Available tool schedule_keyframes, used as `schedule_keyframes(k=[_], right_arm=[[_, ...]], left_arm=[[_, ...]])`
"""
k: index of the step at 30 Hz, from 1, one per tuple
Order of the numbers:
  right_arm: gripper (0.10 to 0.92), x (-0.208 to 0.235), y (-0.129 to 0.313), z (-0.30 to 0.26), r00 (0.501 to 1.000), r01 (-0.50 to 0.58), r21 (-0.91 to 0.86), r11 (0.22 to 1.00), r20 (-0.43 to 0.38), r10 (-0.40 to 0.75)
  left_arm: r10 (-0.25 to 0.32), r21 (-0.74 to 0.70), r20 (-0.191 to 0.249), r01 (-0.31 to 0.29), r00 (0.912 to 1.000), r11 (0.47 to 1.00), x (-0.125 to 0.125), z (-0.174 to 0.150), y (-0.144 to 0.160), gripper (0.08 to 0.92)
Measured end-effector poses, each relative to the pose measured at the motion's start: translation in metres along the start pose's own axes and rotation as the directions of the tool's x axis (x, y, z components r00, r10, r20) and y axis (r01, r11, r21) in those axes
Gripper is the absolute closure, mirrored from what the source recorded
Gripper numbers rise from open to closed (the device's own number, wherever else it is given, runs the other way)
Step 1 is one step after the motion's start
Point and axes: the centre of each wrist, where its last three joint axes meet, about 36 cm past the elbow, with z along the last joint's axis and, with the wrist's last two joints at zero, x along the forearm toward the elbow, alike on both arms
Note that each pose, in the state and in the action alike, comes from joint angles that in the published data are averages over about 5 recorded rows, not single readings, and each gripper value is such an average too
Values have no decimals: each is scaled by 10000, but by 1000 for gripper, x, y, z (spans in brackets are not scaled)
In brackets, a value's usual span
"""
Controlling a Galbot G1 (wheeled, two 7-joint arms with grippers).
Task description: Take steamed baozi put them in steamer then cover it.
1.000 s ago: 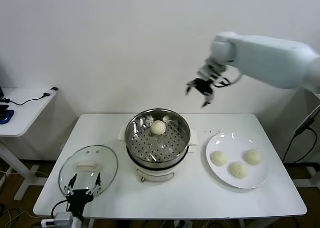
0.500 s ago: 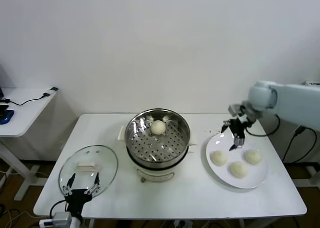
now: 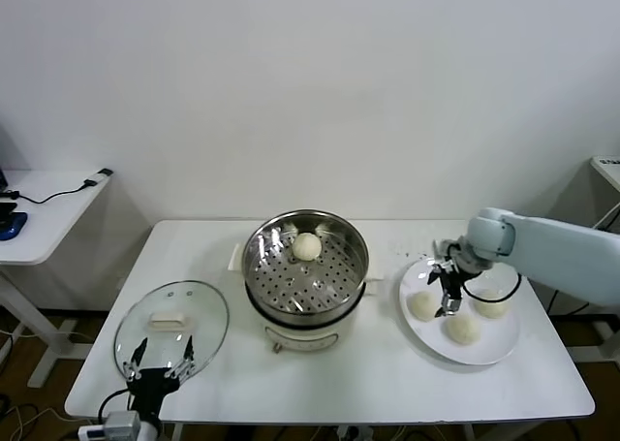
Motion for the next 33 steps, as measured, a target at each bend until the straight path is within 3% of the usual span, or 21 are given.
schedule_keyframes(k=[13, 19, 27, 33], right_arm=[[396, -9, -4, -3, 10000, 5, -213, 9998, 85, -3], [419, 17, -13, -4, 9996, -68, -94, 9999, 280, 71], [420, 118, -48, -28, 9969, -479, 440, 9979, 647, 450], [420, 218, -64, -83, 9846, -980, 851, 9915, 1533, 842]], left_arm=[[-5, -37, 9, 5, 10000, 10000, 2, 0, 1, 177], [14, -24, 35, -14, 10000, 10000, 4, -2, -1, 177], [39, -48, 117, -39, 9999, 10000, 6, -5, -1, 177], [93, -23, 200, -93, 9998, 10000, 5, -8, -3, 177]])
